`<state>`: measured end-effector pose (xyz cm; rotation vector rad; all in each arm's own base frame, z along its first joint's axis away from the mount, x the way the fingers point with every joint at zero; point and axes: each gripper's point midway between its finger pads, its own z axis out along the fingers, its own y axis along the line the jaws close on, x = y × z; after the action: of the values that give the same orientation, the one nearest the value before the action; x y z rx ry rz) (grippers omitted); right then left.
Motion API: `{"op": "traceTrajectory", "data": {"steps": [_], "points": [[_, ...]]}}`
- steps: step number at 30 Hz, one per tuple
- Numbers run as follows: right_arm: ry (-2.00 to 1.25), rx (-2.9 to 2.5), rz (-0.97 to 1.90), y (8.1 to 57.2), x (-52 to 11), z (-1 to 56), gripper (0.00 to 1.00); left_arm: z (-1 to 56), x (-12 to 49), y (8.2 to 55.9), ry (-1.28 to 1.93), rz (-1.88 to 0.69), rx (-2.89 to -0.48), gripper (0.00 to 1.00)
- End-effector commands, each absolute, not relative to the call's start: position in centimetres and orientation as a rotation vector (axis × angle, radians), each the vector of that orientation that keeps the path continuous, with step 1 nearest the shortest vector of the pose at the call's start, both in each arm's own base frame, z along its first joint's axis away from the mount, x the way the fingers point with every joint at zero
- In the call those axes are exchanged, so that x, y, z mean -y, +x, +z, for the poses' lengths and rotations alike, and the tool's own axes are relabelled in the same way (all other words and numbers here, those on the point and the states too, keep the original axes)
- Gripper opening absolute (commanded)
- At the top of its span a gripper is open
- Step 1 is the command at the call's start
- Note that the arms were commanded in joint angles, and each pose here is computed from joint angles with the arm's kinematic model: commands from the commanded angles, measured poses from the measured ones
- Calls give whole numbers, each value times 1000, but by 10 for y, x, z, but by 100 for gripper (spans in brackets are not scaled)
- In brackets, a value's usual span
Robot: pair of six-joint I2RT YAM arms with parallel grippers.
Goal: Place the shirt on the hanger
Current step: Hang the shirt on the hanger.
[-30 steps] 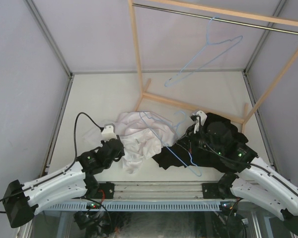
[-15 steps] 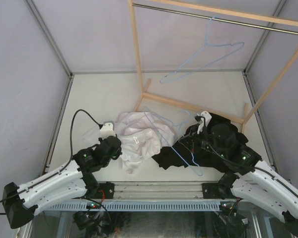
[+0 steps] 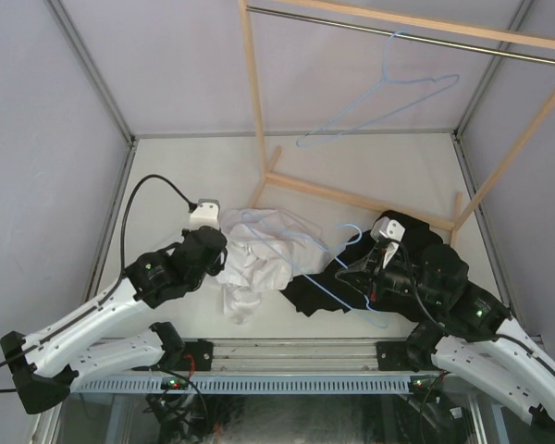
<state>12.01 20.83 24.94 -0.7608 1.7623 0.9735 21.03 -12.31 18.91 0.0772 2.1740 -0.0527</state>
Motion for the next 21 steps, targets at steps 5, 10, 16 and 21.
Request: {"op": "traceTrajectory", "data": {"steps": [5, 10, 16, 21], "points": [[-981, -1644, 1097, 92, -227, 258, 0, 221, 118, 218, 178, 61, -2168, 0], [-974, -1729, 1047, 101, -231, 241, 0, 226, 124, 219, 216, 53, -2182, 0], [-941, -1819, 972, 115, -235, 225, 0, 239, 124, 218, 252, 56, -2183, 0], [-897, -1859, 901, 128, -235, 220, 0, 250, 122, 216, 278, 54, -2170, 0]]}}
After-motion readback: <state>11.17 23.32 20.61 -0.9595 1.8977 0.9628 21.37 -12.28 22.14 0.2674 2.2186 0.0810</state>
